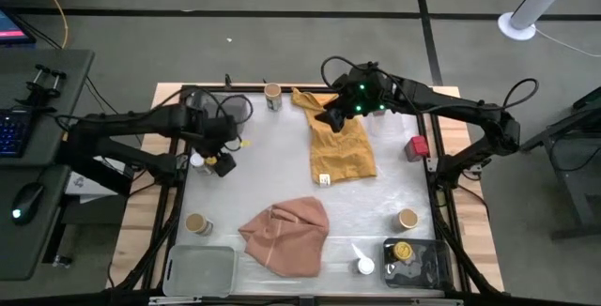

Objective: Sort spices by type
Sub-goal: Put the yellow seasoning bottle into the bottom right black bin

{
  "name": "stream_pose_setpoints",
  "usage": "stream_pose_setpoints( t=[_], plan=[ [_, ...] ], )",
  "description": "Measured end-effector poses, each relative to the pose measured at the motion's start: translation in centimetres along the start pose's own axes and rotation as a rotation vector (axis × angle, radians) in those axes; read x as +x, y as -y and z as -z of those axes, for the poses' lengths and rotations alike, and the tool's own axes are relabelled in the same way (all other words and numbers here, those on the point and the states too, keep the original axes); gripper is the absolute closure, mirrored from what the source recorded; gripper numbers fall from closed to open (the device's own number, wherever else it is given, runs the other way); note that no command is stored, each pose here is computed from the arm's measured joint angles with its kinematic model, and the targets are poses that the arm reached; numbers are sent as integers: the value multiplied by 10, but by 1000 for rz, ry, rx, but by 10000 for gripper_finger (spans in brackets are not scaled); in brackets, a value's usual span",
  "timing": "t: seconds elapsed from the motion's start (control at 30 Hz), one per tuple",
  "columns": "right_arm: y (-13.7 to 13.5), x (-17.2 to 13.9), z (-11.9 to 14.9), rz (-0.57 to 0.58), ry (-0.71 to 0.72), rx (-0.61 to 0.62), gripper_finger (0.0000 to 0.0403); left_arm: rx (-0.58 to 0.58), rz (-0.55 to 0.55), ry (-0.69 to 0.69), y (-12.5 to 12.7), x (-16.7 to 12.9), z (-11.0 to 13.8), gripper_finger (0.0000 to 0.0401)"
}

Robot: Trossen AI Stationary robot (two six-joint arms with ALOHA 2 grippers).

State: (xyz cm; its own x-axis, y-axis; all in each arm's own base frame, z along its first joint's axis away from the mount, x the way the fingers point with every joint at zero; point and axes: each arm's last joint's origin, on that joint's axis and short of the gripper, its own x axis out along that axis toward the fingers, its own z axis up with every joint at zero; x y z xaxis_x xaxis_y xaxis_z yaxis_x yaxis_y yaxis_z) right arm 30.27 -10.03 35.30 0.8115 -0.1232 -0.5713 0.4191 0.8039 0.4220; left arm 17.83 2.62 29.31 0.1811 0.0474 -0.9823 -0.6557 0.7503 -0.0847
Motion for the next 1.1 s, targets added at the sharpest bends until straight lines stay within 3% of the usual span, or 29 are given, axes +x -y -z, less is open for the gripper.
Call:
stream_pose_setpoints(
  t=[0.17, 0.43, 0.57, 1.1],
  plan=[
    [0, 0, -2, 14, 31, 57, 121, -52, -63, -9, -13, 7, -7, 116],
    [-1, 0, -5, 20, 63, 101, 121, -49, -136, -184, -33, 19, -13, 116],
    [-1, 0, -5, 27, 67, 105, 121, -32, -80, -240, -35, 23, -17, 116],
    [0, 0, -4, 43, 69, 103, 121, 18, -150, -368, -33, 45, -28, 117]
  ],
)
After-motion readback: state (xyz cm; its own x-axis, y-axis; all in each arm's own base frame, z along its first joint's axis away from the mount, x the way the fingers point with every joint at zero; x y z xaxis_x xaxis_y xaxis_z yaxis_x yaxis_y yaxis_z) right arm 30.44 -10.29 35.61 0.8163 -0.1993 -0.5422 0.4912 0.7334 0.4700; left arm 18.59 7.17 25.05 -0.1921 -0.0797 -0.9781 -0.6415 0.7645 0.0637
